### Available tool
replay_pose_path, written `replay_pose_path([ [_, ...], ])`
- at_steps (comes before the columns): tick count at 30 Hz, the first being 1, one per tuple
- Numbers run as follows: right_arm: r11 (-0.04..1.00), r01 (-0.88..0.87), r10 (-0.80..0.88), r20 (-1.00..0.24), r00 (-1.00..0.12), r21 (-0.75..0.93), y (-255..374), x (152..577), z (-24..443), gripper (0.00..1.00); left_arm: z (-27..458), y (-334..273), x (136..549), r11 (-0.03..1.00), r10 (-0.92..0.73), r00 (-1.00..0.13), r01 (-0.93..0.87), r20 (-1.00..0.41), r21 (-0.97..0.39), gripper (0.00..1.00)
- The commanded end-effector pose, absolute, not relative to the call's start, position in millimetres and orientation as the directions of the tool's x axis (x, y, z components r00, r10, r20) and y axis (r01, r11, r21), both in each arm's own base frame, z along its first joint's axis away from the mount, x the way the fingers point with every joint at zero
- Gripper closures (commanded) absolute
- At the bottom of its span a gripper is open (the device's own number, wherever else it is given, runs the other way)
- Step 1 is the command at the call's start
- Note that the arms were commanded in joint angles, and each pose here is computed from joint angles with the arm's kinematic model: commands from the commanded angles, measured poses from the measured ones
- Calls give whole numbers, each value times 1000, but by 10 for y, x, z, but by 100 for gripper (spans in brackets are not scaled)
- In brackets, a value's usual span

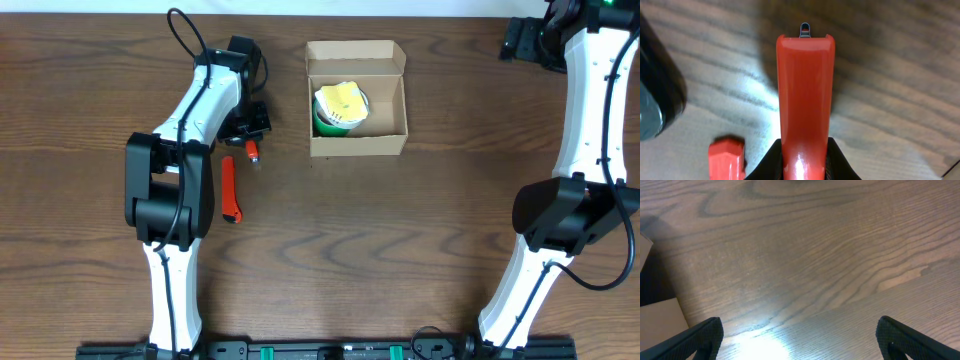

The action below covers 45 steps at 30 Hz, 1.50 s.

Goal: Pack container
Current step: 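Lift the red stapler with the left gripper toward the box, then lower the stapler into the box beside the yellow pad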

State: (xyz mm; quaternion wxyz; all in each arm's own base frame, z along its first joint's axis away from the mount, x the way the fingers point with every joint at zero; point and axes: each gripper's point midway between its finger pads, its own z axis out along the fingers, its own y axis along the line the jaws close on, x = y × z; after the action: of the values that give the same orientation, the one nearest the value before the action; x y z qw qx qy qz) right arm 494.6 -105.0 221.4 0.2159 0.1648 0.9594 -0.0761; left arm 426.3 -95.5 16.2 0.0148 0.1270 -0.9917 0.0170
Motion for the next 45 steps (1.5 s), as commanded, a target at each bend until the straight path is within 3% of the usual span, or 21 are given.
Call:
replay_pose_path([
  [1, 929, 364, 294, -454, -841, -72, -1099, 4904, 2301, 1, 178, -929, 4249, 973, -231, -972, -232, 47, -5, 94],
  [6, 929, 364, 294, -454, -841, -72, -1099, 4904, 2301, 1, 582, -960, 4360, 989, -149, -989, -149, -9, -22, 94],
  [15, 929, 364, 294, -454, -841, -72, -1099, 4904, 2301, 1, 1837, -1048, 4510, 994, -105, -973, -99, -207, -40, 94],
  [24, 929, 364, 294, -454, -841, -72, -1099, 4904, 2301, 1, 2635, -1966, 4114, 992, 74, -929, 105, -362, -67, 94],
  [28, 929, 364, 294, -454, -841, -72, -1099, 4904, 2301, 1, 2747, -2540, 3877, 977, 178, -883, 209, -434, -26, 94],
  [33, 929, 364, 294, -454, -841, -72, -1099, 4904, 2301, 1, 2712, -3000, 3765, 974, 168, -863, 220, -477, -56, 94],
  [45, 929, 364, 294, -454, -841, -72, -1099, 4904, 2301, 1, 2284, -3376, 4078, 968, 122, -877, 209, -464, -140, 94],
])
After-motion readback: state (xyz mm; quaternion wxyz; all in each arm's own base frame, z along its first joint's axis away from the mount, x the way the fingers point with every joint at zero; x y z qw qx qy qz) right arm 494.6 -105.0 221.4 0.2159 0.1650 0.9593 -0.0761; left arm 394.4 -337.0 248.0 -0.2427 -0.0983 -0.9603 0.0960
